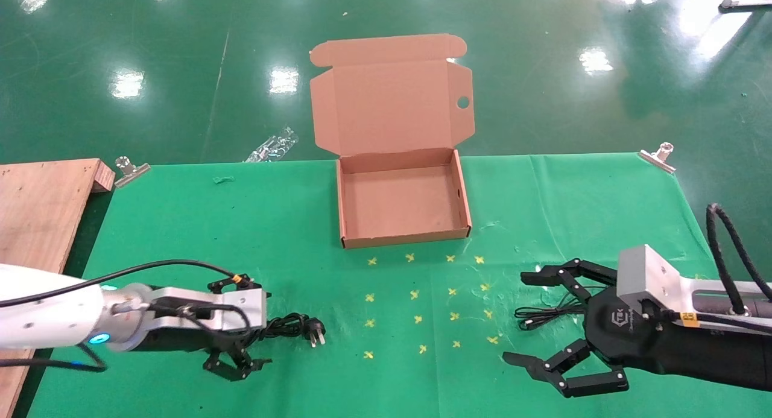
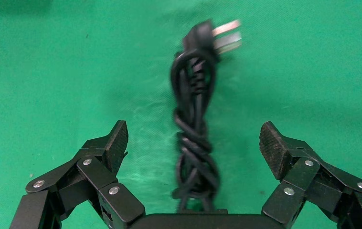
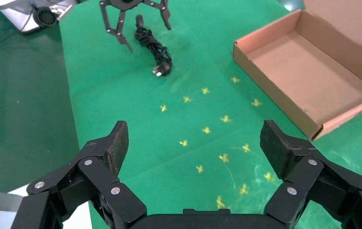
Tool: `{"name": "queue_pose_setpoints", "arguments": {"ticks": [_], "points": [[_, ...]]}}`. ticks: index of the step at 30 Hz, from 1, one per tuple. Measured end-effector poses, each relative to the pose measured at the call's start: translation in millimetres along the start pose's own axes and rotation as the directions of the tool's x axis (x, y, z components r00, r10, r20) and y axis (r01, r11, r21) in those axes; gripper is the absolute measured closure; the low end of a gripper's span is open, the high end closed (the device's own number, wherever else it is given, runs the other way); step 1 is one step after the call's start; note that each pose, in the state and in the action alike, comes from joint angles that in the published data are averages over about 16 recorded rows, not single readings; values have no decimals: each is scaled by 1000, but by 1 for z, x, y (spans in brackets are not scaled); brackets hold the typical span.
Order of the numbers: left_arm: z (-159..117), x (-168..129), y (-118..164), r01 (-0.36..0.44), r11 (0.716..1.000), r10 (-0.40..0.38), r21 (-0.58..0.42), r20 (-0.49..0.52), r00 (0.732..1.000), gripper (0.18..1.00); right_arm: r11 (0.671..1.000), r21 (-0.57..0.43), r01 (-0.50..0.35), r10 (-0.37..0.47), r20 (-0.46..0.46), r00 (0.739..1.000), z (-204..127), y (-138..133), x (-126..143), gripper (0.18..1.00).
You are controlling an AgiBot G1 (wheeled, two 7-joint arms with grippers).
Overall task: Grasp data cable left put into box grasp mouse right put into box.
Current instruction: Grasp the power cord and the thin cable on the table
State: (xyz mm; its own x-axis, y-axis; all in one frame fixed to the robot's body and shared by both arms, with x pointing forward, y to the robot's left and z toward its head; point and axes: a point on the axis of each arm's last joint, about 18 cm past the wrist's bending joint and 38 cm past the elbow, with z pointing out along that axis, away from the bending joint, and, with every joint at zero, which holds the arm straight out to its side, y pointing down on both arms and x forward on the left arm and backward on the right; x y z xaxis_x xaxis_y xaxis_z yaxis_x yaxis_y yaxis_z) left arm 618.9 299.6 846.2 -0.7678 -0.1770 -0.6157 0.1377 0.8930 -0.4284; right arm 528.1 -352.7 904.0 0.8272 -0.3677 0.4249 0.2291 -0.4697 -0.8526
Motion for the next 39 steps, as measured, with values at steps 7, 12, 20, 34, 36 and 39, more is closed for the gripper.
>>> {"name": "queue_pose_setpoints", "arguments": {"ticks": [7, 12, 20, 34, 36, 39], "points": [[18, -7, 0, 5, 998, -4, -68, 13, 1000, 184, 1000, -23, -8, 7, -14, 1000, -1, 7, 2, 178], [23, -10, -1, -1, 995, 2, -95, 15, 1000, 184, 998, -63, -2, 0, -25, 1000, -2, 15, 4, 178], [26, -10, 0, -7, 993, 9, -120, 15, 1000, 184, 972, -231, 40, -50, -42, 998, 3, 43, 15, 178], [26, -9, -1, -7, 992, 9, -122, 16, 1000, 184, 848, -514, 129, -186, -61, 981, 34, 87, 74, 178], [26, -9, -1, -7, 992, 9, -122, 16, 1000, 184, 839, -527, 133, -195, -63, 979, 40, 89, 81, 178], [26, -9, -1, -7, 992, 9, -123, 16, 1000, 184, 831, -539, 136, -203, -66, 977, 47, 91, 90, 178]]}}
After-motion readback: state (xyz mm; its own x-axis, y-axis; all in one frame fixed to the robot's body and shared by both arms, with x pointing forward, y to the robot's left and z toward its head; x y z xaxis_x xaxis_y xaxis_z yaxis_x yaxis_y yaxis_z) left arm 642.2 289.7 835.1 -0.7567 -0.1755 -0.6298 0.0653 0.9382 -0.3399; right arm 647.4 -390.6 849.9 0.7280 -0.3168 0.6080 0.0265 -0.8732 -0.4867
